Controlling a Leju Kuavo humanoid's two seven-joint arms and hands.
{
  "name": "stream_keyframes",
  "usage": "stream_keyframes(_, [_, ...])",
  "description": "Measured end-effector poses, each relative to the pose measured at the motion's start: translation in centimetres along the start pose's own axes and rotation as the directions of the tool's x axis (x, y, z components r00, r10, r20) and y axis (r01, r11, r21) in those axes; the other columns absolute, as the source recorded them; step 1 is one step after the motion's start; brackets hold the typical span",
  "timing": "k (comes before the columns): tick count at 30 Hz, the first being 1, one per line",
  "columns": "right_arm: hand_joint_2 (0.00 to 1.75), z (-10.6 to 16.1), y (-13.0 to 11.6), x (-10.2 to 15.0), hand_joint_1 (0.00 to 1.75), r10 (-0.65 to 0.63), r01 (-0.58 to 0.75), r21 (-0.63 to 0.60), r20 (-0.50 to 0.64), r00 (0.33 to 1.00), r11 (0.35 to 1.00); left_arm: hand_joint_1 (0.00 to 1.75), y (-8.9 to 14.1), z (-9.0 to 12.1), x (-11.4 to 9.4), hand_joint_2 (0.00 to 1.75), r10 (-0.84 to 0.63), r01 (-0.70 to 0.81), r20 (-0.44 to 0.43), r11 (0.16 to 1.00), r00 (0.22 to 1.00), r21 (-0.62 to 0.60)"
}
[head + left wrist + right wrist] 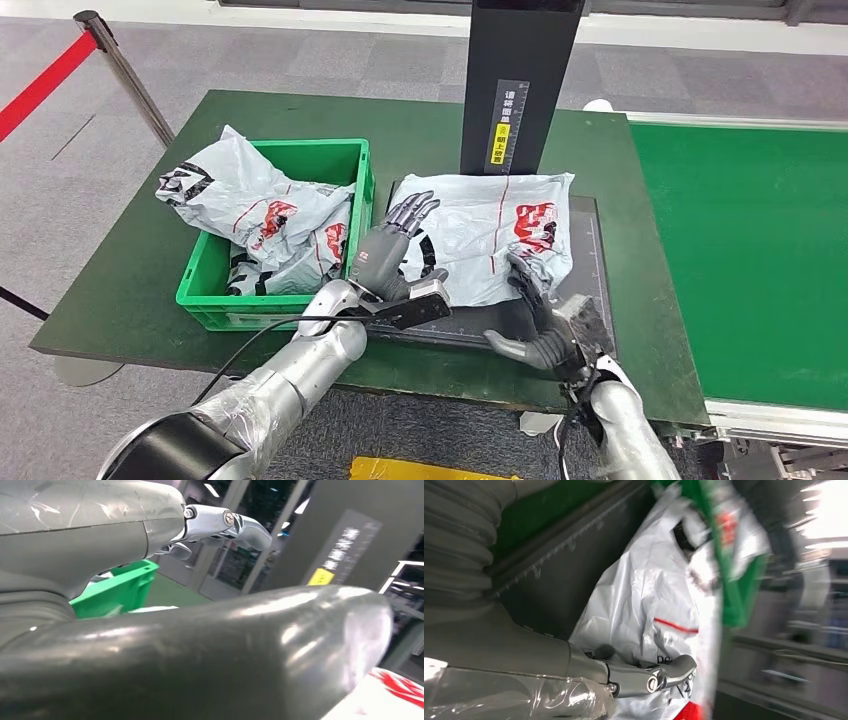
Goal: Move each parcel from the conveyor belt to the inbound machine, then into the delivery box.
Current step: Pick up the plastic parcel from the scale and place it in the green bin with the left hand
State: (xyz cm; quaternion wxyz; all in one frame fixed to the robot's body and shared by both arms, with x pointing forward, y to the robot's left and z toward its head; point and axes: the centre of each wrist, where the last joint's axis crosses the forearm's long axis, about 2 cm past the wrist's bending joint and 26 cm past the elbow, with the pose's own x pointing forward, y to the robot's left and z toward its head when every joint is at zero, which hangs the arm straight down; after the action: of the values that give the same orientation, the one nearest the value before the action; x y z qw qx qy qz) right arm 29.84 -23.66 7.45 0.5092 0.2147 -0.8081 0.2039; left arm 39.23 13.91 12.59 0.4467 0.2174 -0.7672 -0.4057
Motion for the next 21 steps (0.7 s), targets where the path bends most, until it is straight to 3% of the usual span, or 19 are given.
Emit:
stream_keyframes(3, [1.75, 2.3, -1.1, 2.3, 0.00, -0.024, 0.026, -0.023, 0.086, 0.996, 0.999, 0.00, 0.2, 0.3, -0.6, 0.00, -0.019, 0.018, -0.020, 1.000, 1.000, -0.009])
stream_keyframes(6, [1.75, 5.0, -3.5, 4.6, 0.00, 0.053, -0.041, -0.106, 0.115, 0.992, 0.994, 0.00, 0.3, 0.5, -0.9, 0.00, -0.040, 0.039, -0.030, 0.999, 0.999, -0.025])
stream_keyframes(10, [1.75, 8.8, -6.7, 6.6, 0.00, 0.182, -0.163, -0.223, 0.067, 0.981, 0.961, 0.00, 0.4, 0.5, -1.2, 0.00, -0.060, 0.059, -0.031, 0.998, 0.998, -0.035])
stream_keyframes(14, [1.75, 12.0, -8.8, 7.7, 0.00, 0.232, -0.209, -0.316, 0.037, 0.972, 0.926, 0.00, 0.4, 0.7, -1.3, 0.00, -0.072, 0.070, -0.029, 0.997, 0.997, -0.041])
stream_keyframes(21, [1.75, 14.7, -10.5, 9.6, 0.00, 0.298, -0.265, -0.394, 0.023, 0.954, 0.880, 0.00, 0.1, 1.0, -1.2, 0.00, -0.079, 0.077, -0.027, 0.995, 0.997, -0.057])
